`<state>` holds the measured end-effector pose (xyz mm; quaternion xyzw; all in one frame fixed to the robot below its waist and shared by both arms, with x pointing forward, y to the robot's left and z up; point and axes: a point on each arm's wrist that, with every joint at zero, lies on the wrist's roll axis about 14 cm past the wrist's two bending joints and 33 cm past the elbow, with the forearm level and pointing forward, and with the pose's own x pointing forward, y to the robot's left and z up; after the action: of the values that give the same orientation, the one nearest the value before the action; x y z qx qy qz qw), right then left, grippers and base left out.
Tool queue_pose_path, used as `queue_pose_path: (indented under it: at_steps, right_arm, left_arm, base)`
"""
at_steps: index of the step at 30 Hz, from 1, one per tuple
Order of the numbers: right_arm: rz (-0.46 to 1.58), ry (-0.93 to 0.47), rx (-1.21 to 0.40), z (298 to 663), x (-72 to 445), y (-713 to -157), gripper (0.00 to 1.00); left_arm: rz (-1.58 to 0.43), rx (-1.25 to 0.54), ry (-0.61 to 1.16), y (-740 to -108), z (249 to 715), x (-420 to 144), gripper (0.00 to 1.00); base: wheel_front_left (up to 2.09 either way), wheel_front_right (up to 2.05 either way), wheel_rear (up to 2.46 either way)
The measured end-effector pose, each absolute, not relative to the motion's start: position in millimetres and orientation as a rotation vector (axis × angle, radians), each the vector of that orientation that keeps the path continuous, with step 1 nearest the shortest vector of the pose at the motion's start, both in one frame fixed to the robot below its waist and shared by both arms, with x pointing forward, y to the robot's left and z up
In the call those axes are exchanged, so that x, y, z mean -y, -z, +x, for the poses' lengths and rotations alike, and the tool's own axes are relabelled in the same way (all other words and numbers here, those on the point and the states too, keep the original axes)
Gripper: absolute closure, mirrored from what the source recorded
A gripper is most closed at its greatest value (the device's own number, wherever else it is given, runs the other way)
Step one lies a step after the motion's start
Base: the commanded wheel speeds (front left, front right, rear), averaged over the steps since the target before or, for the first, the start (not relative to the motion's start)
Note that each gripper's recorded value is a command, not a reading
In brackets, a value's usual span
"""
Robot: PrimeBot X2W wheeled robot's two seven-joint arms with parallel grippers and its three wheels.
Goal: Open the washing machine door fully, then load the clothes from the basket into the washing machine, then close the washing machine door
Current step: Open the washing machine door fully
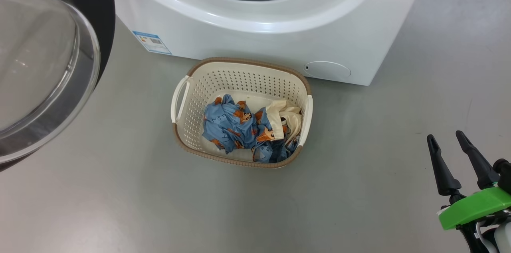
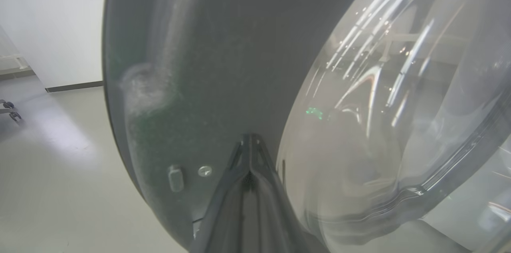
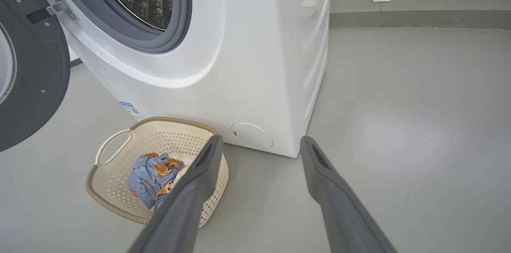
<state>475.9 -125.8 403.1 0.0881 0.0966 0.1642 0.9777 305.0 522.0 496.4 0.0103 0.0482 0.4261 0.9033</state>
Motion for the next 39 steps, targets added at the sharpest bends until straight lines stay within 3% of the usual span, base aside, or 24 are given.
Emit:
queue_pose_path:
  at_steps: [15, 18, 19, 20, 27, 39]
  right_arm:
    - [0.175, -0.338, -0.131, 467.7, 122.4, -435.1, 0.0]
    - [0.176, -0.338, -0.124, 461.5, 122.9, -440.6, 0.0]
    - [0.175, -0.338, -0.126, 458.7, 123.5, -441.2, 0.0]
    - [0.173, -0.338, -0.127, 456.0, 124.0, -441.9, 0.0]
    - [0.169, -0.342, -0.091, 450.5, 124.8, -458.4, 0.0]
    - [0.162, -0.286, -0.072, 438.9, 147.7, -466.7, 0.0]
  left_arm:
    - [-0.007, -0.051, -0.817, -501.0, 295.3, -497.8, 0.98]
    - [-0.026, -0.045, -0.8, -496.1, 286.6, -487.6, 0.52]
    - [-0.033, -0.039, -0.795, -495.8, 284.2, -484.6, 0.2]
    - [-0.038, -0.032, -0.794, -495.9, 281.5, -482.3, 0.0]
    - [-0.084, 0.02, -0.771, -497.0, 270.1, -463.3, 0.0]
    - [-0.168, 0.065, -0.541, -493.4, 309.6, -384.7, 0.0]
  base:
    - [0.0, 0.0, 0.0]
    - [0.0, 0.0, 0.0]
    - [0.0, 0.0, 0.0]
    - [0.0, 0.0, 0.0]
    - [0.0, 0.0, 0.0]
    - [0.0, 0.0, 0.0]
